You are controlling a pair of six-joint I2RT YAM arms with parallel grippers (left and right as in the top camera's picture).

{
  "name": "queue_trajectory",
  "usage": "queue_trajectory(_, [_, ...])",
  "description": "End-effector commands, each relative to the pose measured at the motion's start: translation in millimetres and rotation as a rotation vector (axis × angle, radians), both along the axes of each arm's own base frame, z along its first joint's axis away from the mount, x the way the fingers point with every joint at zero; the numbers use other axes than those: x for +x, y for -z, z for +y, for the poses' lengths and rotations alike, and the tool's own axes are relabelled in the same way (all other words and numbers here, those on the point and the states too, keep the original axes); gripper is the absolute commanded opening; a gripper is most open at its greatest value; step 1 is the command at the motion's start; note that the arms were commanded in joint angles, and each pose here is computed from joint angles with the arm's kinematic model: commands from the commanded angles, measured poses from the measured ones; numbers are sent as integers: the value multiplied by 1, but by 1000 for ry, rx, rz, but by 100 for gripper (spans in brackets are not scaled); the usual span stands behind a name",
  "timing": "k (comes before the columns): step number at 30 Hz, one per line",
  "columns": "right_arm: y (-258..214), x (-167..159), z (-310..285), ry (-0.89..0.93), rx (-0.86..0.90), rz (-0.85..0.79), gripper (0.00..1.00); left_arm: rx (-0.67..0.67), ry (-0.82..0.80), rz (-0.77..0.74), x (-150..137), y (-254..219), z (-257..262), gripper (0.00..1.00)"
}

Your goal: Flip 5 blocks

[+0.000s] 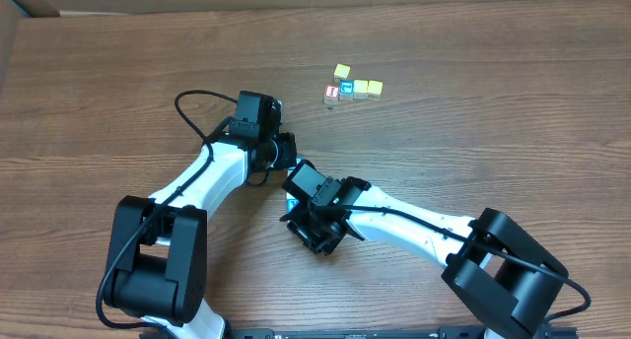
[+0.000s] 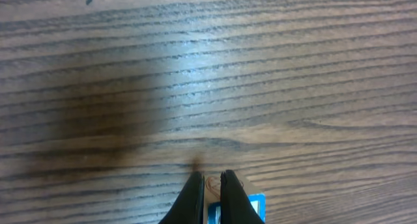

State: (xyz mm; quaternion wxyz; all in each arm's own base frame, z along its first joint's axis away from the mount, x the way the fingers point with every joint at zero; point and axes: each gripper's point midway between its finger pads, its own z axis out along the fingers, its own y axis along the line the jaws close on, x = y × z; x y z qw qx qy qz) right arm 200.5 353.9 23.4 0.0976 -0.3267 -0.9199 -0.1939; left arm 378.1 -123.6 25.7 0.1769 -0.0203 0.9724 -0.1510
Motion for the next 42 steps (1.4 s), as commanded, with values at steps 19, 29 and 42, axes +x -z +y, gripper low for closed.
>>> queue_trajectory(19, [-2,3,-3,14,-18,7,4,65,-1,61,-8,10,4,4])
queue_trajectory(29, [-2,3,-4,14,-22,10,4,75,-11,20,3,4,5,17])
queue_trajectory(42, [0,1,-8,17,-39,14,26,91,-23,-12,12,-2,7,34])
